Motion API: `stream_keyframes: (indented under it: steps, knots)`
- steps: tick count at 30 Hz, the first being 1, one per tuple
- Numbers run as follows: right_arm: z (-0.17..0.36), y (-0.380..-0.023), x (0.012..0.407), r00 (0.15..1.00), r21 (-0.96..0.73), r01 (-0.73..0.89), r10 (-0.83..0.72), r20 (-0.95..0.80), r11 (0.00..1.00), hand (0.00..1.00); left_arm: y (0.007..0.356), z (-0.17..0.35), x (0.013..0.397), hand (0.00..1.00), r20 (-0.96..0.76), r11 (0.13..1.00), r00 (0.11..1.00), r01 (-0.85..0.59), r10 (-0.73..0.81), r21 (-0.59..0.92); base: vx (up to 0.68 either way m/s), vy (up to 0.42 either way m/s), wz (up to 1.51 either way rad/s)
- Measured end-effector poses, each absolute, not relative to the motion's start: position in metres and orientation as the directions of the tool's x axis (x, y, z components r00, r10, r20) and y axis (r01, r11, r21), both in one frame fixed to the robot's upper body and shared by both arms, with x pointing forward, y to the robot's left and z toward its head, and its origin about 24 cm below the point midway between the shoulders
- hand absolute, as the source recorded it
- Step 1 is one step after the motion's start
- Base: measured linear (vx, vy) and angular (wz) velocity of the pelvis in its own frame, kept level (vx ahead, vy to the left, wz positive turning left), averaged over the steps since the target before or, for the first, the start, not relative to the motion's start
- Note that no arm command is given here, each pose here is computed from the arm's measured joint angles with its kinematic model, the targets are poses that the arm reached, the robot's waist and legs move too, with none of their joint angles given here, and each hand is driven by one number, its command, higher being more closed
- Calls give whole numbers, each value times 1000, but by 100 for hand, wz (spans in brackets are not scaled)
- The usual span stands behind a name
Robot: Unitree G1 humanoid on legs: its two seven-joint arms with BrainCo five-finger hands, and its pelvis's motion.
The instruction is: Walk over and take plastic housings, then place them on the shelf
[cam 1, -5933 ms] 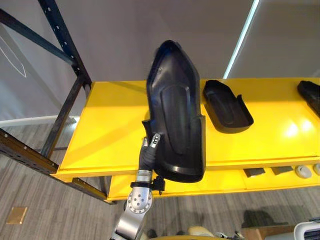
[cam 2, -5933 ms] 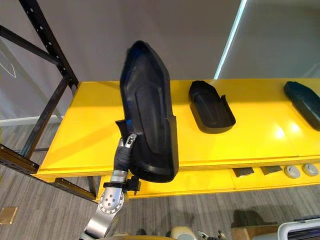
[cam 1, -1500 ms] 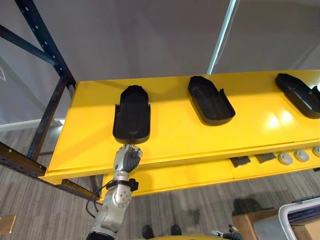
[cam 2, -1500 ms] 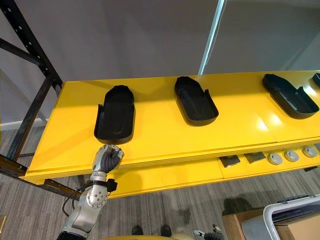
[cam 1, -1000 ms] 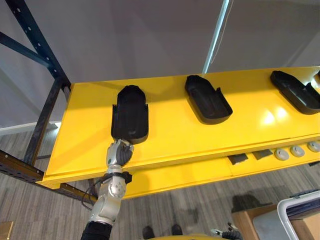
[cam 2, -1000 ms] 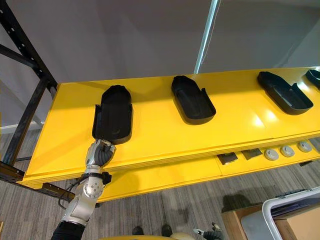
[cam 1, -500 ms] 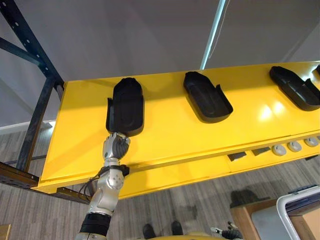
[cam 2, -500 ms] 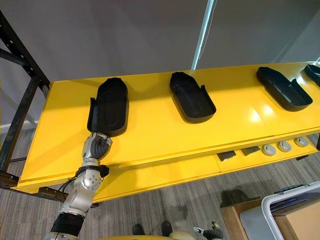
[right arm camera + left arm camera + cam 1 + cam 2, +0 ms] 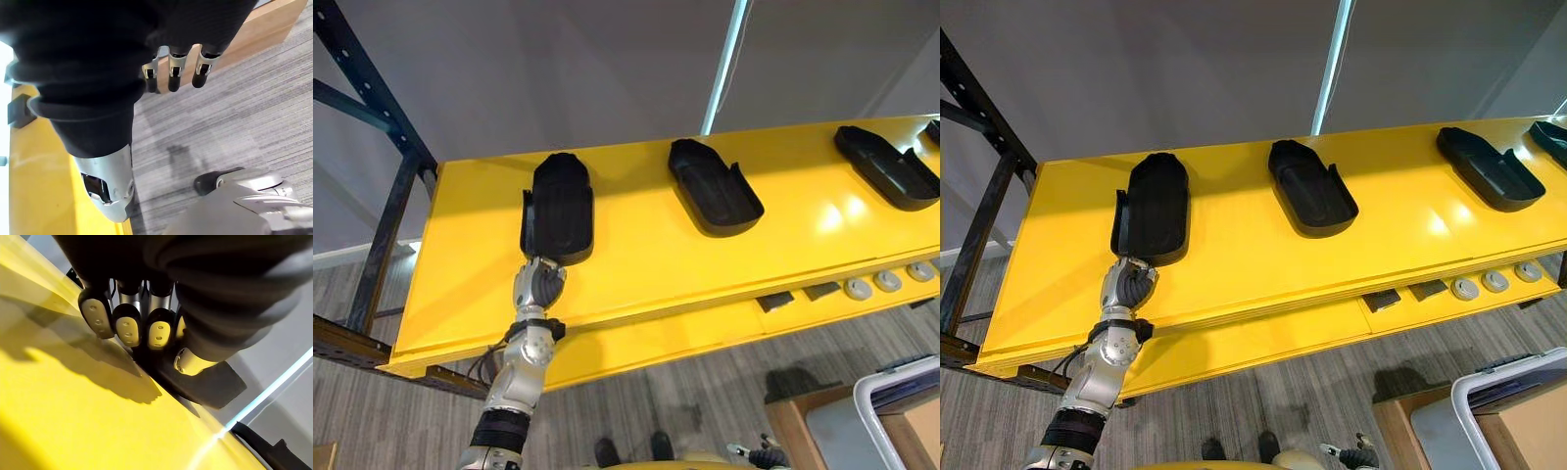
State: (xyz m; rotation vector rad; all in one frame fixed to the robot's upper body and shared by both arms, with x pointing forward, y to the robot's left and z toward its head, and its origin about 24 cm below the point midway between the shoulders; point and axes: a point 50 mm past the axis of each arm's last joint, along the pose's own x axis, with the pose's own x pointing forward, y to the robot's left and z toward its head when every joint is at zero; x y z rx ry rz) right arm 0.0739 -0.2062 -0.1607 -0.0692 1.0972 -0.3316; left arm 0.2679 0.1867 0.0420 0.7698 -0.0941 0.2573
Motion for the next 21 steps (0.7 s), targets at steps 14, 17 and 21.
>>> stream_keyframes:
  steps: [14, 17, 21]
  knots:
    - [-161, -207, 70, 404, -219, 247, -306, -862, 944, 0, 198, 155, 211, 100, 665, 812, 646, -575, 376, 100, -8, -34, 10]
    - [-161, -209, 66, 396, -223, 267, -318, -861, 937, 0, 220, 152, 192, 100, 625, 753, 565, -656, 539, -55, -59, -35, 19]
    - [-160, -211, 60, 390, -237, 279, -335, -858, 931, 0, 240, 136, 167, 100, 546, 659, 507, -743, 667, -116, -35, -22, 24]
